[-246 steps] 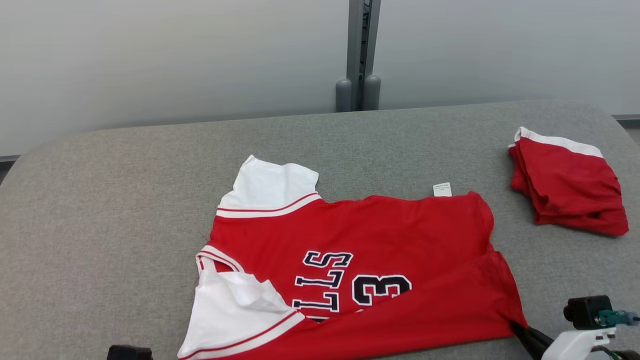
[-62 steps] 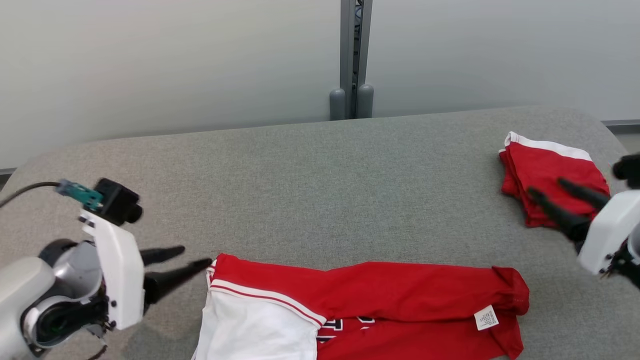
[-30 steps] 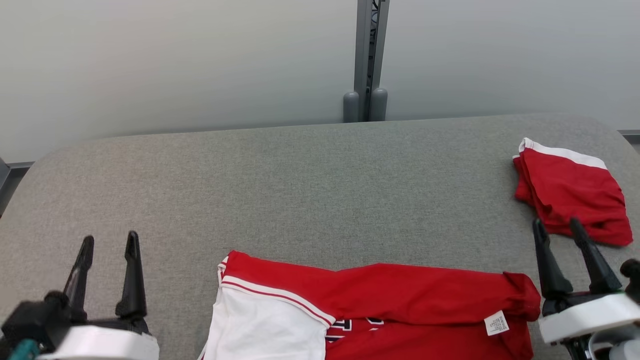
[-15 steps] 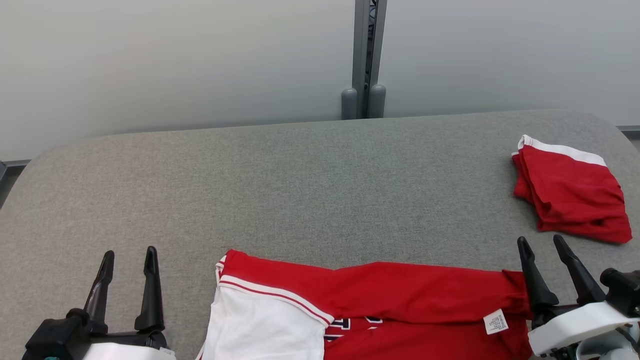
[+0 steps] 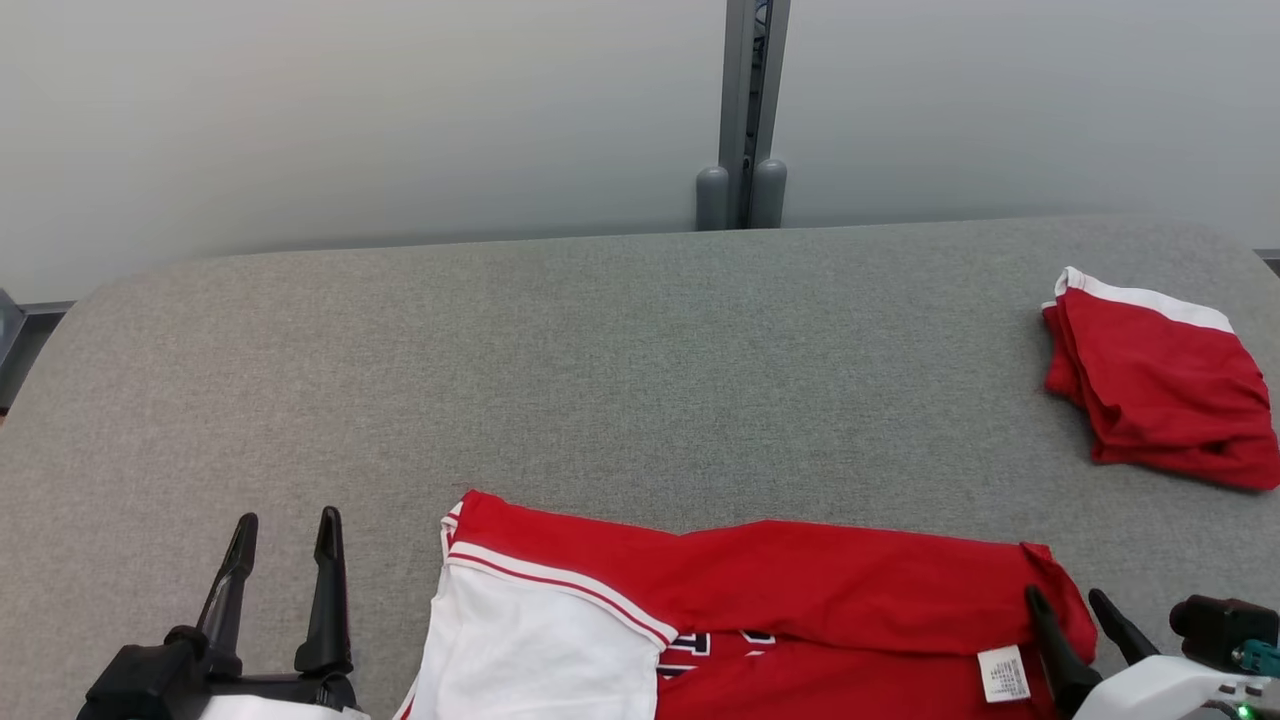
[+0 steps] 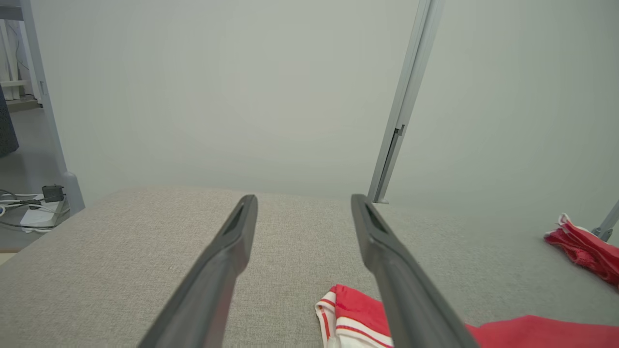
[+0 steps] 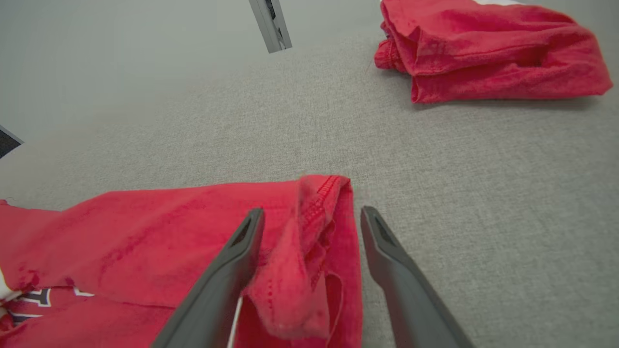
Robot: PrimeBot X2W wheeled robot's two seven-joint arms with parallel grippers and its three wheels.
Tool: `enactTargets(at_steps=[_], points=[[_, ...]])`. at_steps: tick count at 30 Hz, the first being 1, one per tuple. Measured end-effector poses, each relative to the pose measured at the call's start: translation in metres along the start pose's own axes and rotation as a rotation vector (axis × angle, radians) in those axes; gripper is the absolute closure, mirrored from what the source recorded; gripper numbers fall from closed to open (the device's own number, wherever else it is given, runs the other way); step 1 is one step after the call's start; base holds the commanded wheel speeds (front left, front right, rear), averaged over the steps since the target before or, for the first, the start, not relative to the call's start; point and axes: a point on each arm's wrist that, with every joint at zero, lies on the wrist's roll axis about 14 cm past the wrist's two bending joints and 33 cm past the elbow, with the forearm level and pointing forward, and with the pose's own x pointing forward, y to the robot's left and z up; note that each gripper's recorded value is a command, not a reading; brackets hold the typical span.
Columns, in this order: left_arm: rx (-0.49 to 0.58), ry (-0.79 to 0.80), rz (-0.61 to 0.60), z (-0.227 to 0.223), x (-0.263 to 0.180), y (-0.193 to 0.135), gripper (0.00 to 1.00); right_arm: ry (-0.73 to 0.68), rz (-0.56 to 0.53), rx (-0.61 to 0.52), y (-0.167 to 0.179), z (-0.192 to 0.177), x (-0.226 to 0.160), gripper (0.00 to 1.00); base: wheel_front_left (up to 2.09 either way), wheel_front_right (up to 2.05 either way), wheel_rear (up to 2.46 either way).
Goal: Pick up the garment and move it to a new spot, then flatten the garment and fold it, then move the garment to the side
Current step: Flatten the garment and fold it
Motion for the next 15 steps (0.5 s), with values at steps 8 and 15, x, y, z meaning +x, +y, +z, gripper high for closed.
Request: enactTargets(at_steps=[8,15], points=[[0.000,0.021,-0.017,-0.009,0.003,-0.004,0.00,0.136,-0.046,0.084,-0.009,-0.041,0.003,0.00,0.00,0.00,0.00],[-0.001,0.031,-0.023,-0.014,0.005,-0.004,0.00,0.237,-0.060,0.162,-0.007,-0.064,0.012,0.00,0.00,0.00,0.00]])
